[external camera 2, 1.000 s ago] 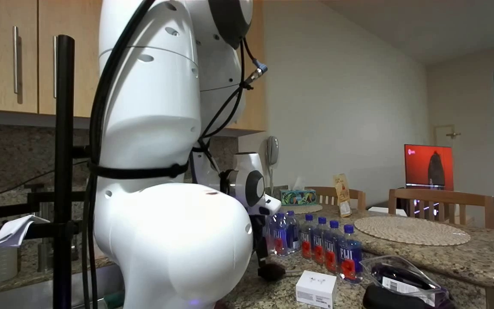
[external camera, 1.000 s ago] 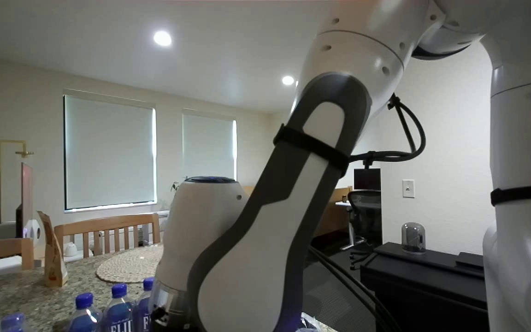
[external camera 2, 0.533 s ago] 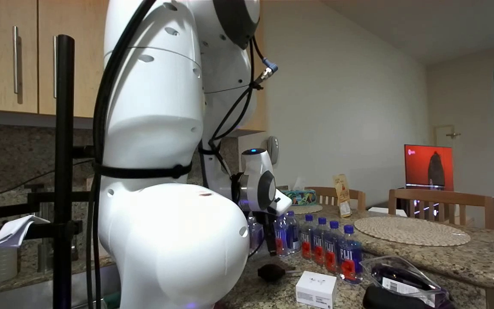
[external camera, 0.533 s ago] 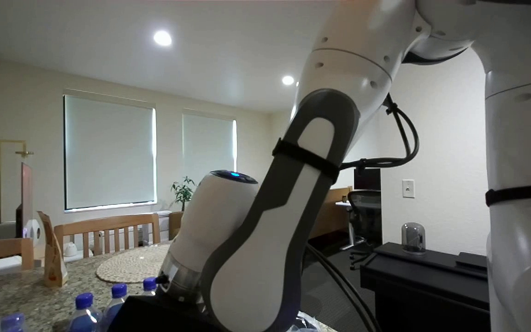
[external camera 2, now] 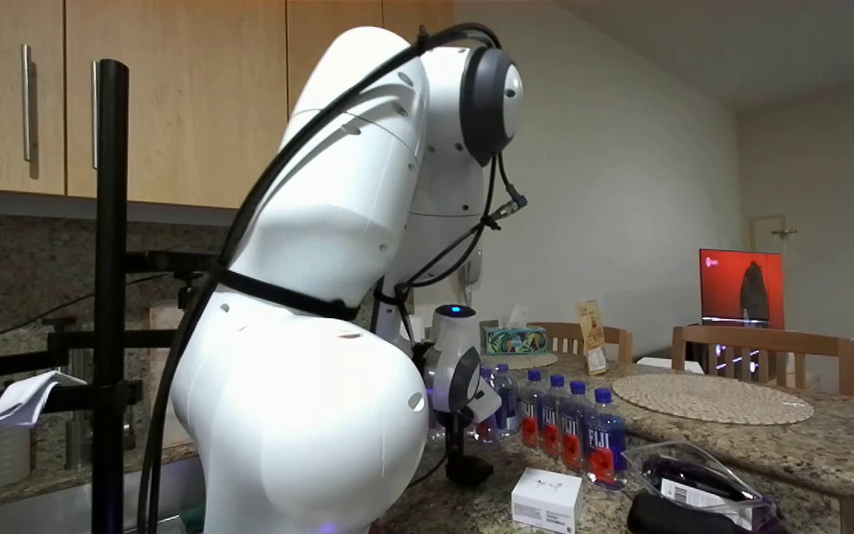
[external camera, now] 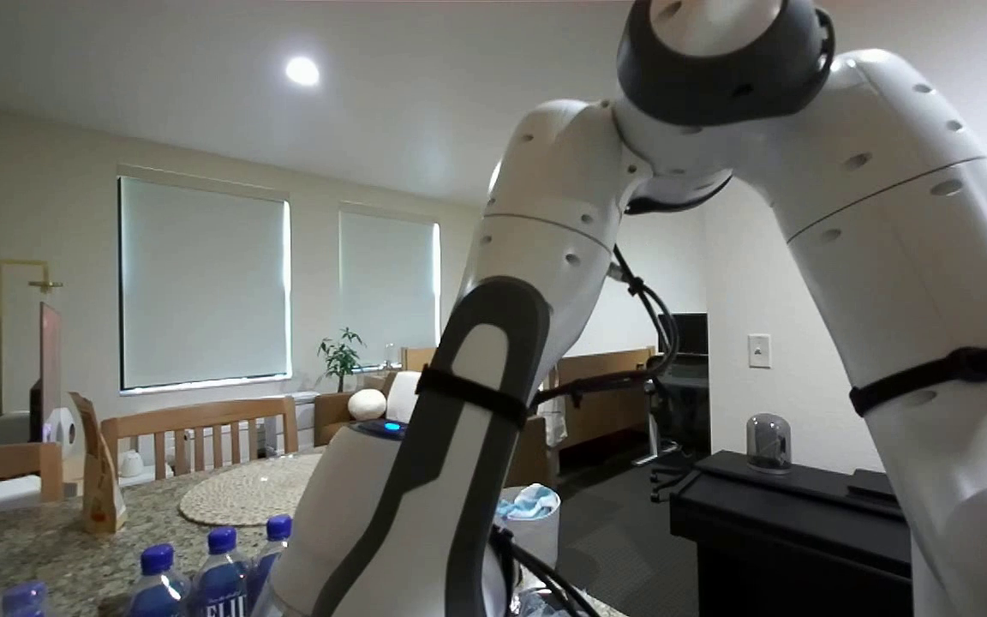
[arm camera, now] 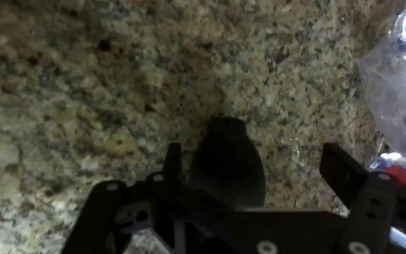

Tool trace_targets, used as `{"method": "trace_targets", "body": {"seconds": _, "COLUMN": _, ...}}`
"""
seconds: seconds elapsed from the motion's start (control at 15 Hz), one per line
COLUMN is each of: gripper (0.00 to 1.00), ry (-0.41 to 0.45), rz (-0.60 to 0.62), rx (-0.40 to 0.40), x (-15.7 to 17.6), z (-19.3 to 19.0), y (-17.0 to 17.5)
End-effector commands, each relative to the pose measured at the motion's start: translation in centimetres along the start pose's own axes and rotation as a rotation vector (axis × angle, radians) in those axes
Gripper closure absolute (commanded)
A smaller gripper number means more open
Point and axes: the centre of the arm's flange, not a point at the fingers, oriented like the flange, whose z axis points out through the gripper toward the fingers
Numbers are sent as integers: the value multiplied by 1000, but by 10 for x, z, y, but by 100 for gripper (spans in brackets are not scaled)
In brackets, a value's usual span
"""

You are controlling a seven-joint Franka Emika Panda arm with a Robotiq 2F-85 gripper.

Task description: Put the black object in the purse

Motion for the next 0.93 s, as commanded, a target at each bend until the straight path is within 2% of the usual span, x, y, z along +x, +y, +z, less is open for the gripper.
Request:
{"method": "trace_targets", "body": {"seconds": 0.0, "gripper": 0, "ry": -51, "rz": 10, "rx": -35, "x": 8, "z": -1, "y": -11}}
{"method": "trace_targets", "body": {"seconds": 0.27, "gripper": 0, "ry": -46, "rz": 40, "rx": -117, "x": 3, "z": -26, "y": -20}}
{"method": "trace_targets", "body": {"seconds": 0.47, "gripper": 0, "ry": -77, "rz": 44, "rx": -157, "x": 3, "z": -29, "y": -22}}
{"method": "trace_targets", "body": {"seconds": 0.6, "gripper": 27, "ry": -93, "rz": 46, "rx": -175, "x": 1, "z": -30, "y": -23}}
{"method": "trace_targets", "body": {"seconds": 0.87, "gripper": 53, "ry": -107, "rz": 55, "rx": -159, "x": 0, "z": -34, "y": -22}}
